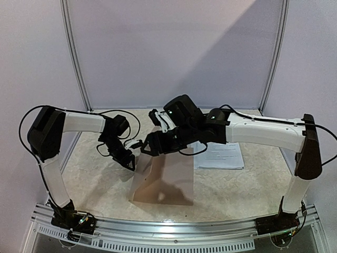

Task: Put the files into the folder
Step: Open the folder at the center of the board.

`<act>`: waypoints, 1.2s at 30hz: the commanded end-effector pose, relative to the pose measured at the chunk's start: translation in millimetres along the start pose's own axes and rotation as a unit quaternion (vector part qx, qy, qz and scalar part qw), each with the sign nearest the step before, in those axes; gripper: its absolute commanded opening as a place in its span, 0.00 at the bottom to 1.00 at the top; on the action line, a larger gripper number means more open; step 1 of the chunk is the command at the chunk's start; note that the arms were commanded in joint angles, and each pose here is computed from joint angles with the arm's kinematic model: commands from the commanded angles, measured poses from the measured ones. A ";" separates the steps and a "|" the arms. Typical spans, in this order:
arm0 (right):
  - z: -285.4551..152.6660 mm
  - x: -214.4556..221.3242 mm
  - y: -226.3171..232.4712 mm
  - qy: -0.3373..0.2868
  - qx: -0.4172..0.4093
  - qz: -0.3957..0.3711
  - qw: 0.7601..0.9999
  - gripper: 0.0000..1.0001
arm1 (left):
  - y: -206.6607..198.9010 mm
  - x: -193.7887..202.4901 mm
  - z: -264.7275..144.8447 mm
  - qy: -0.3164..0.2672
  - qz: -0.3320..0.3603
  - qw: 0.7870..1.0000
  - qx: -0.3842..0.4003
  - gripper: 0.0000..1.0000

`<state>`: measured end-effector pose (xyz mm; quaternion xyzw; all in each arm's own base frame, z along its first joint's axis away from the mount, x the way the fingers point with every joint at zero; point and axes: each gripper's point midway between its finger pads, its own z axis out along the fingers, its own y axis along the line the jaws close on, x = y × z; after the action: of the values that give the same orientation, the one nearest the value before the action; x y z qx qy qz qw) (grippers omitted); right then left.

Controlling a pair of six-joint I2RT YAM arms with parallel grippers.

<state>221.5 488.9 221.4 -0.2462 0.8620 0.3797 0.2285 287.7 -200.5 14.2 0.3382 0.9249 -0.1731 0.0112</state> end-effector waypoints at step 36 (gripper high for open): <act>174.3 27.0 68.3 -0.008 -0.164 -0.021 0.986 0.99 | 131.3 57.8 -120.8 -0.166 -0.248 0.953 0.048 0.92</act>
<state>201.3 656.2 158.6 -0.3015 0.7667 0.5219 0.2210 335.8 -56.0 60.7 0.0747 0.9485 -0.2981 0.0770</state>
